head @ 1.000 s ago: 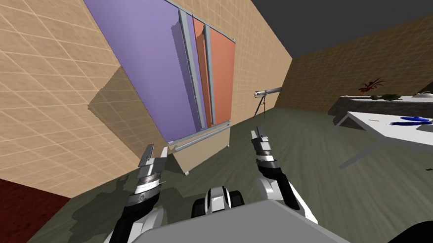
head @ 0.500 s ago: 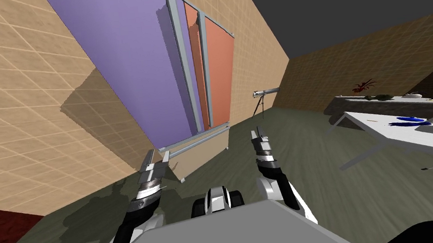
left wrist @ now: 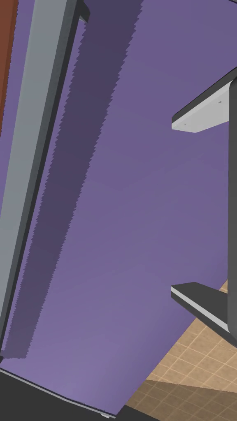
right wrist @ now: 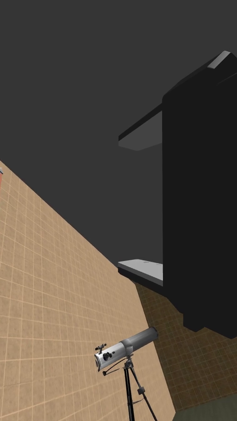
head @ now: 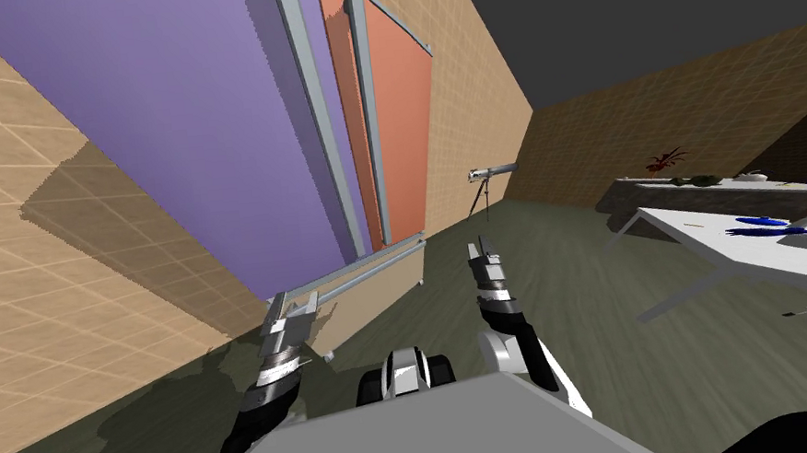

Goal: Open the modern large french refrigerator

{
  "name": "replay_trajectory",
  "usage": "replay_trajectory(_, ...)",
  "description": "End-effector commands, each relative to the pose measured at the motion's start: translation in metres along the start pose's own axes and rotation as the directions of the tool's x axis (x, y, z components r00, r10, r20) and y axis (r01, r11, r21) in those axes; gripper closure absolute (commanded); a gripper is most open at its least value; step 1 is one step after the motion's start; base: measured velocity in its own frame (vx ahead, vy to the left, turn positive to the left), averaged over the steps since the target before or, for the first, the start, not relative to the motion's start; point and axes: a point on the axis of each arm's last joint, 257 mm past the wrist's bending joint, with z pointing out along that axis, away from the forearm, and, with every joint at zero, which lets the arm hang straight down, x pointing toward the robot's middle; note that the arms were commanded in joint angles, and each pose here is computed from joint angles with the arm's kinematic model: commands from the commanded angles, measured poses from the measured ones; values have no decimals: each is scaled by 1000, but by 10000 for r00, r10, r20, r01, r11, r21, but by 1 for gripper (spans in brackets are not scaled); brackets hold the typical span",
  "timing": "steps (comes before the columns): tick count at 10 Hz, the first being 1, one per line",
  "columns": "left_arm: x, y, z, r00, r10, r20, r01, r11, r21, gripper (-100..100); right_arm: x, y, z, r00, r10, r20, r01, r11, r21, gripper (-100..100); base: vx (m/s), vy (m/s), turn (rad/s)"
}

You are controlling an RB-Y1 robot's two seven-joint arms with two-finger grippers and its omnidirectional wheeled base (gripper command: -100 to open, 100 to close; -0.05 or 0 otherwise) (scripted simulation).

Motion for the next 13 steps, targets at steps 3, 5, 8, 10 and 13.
replay_trajectory(3,-16,20,-35,9926,-1148,406,1154,9932,-125,-100,0,0,0,10000,0,0,0,10000,1,0,207,-51,-67)
replay_trajectory(5,-24,28,-50,9856,-1578,604,1591,9871,-187,-100,0,0,0,10000,0,0,0,10000,1,0,240,-45,-66)
replay_trajectory(8,-36,39,-75,9731,-2126,889,2157,9761,-273,-100,0,0,0,10000,0,0,0,10000,-1,0,197,-42,-62)
replay_trajectory(10,-44,44,-90,9645,-2420,1057,2466,9686,-327,-100,0,0,0,10000,0,0,0,10000,0,0,195,-46,-57)
replay_trajectory(13,-55,50,-112,9530,-2752,1265,2823,9584,-422,-100,0,0,0,10000,0,0,0,10000,-1,0,185,-31,-52)
